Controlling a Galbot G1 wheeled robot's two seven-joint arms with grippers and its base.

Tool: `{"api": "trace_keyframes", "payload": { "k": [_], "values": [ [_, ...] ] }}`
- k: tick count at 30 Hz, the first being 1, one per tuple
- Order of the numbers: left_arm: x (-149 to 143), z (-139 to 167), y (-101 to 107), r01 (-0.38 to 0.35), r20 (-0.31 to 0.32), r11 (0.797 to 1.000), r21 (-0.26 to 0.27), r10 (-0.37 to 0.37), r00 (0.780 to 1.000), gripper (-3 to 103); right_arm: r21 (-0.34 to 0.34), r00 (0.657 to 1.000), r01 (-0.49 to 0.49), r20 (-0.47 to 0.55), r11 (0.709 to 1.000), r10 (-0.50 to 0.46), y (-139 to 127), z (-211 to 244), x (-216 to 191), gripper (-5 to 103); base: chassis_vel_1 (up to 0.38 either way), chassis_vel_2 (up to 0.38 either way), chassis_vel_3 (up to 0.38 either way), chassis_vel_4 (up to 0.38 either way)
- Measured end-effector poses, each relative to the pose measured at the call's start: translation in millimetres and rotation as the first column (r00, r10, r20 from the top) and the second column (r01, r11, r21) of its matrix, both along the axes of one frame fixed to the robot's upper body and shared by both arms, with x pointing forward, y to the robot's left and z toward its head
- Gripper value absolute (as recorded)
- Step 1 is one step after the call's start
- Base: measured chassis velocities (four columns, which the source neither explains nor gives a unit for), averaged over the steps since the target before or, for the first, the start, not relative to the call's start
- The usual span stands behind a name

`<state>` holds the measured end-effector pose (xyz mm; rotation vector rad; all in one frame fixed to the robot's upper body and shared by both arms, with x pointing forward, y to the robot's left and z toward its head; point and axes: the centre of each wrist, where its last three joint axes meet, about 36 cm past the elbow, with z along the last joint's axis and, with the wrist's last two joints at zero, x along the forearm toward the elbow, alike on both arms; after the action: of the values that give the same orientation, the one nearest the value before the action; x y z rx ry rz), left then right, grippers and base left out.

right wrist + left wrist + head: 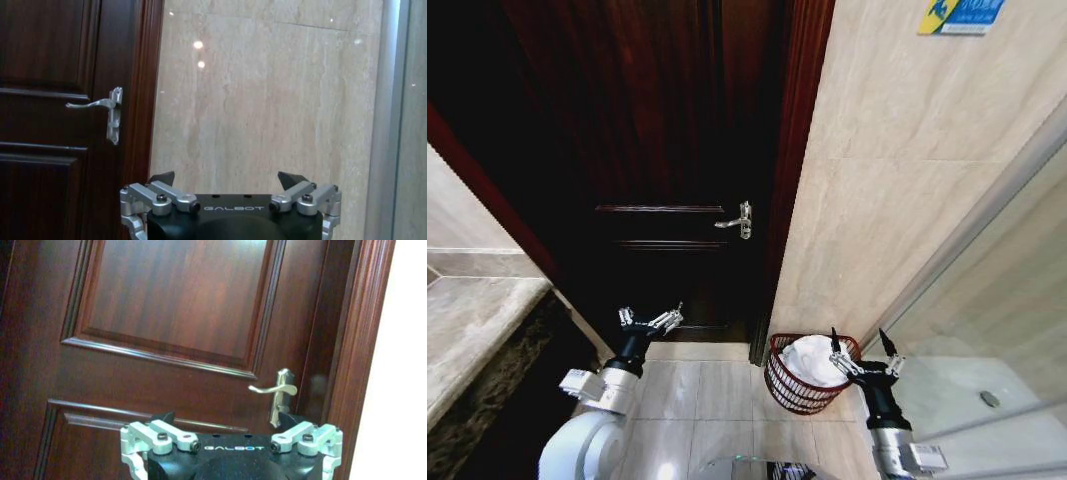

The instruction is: Discard the used towel into the hamper.

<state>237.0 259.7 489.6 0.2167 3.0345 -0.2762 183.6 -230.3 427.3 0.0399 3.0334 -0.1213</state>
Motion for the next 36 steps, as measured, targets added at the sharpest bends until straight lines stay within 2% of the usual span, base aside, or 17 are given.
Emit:
{"api": "trace_keyframes", "payload": {
  "k": [36],
  "values": [
    [0.0, 0.0, 0.0, 0.0, 0.0, 1.0, 0.0, 0.0, 1.0, 100, 0.0, 1.0, 0.0, 0.0, 1.0, 0.0, 0.0, -0.1, 0.0, 100, 0.0, 0.0, 0.0, 0.0]
  ]
}}
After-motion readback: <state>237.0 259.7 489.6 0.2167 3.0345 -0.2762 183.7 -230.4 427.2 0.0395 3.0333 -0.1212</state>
